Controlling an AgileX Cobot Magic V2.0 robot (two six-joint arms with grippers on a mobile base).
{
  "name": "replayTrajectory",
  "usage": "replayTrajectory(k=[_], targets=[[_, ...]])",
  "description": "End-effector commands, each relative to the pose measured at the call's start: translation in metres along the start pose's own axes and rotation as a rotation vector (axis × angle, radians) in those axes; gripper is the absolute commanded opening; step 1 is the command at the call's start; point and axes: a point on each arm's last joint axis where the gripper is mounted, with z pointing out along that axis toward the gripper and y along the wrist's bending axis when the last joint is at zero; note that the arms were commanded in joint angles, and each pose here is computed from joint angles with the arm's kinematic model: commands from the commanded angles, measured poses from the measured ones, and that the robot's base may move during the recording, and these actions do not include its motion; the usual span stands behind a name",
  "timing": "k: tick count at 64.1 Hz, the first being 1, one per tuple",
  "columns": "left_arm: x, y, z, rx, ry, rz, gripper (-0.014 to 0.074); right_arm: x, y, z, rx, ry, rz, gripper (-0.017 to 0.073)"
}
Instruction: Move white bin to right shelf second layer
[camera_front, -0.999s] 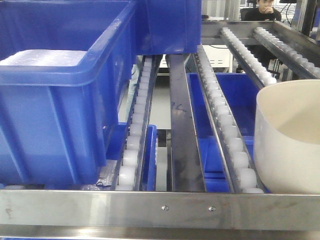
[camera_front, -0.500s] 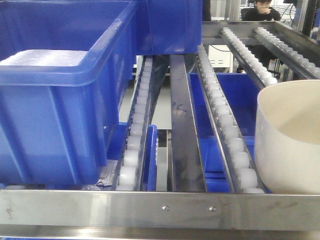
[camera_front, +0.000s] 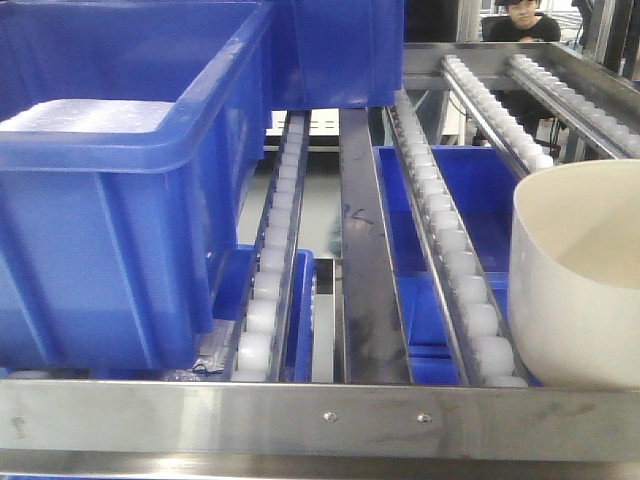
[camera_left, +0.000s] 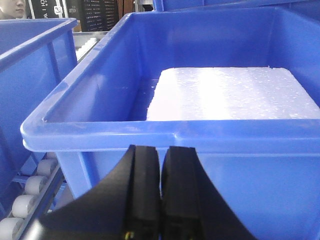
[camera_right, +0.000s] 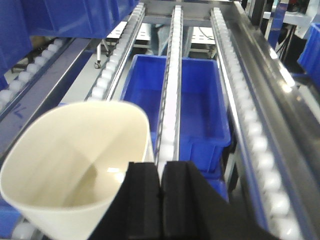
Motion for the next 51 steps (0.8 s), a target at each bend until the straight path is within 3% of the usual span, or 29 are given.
replayTrajectory(k=[1, 13, 51], targets=[[0.004, 0.000, 0.000, -0.004, -0.060, -0.009, 0.0085, -0.006, -0.001, -0.002, 0.008, -0.117, 0.000, 0.0057], [0.004, 0.000, 0.000, -0.004, -0.060, -0.009, 0.0085, 0.002, -0.001, 0.001, -0.008, -0.136, -0.024, 0.0057], [0.004, 0.000, 0.000, -0.004, -0.060, -0.009, 0.0085, 0.000, -0.001, 0.001, -0.009, -0.158, -0.016, 0.0057]])
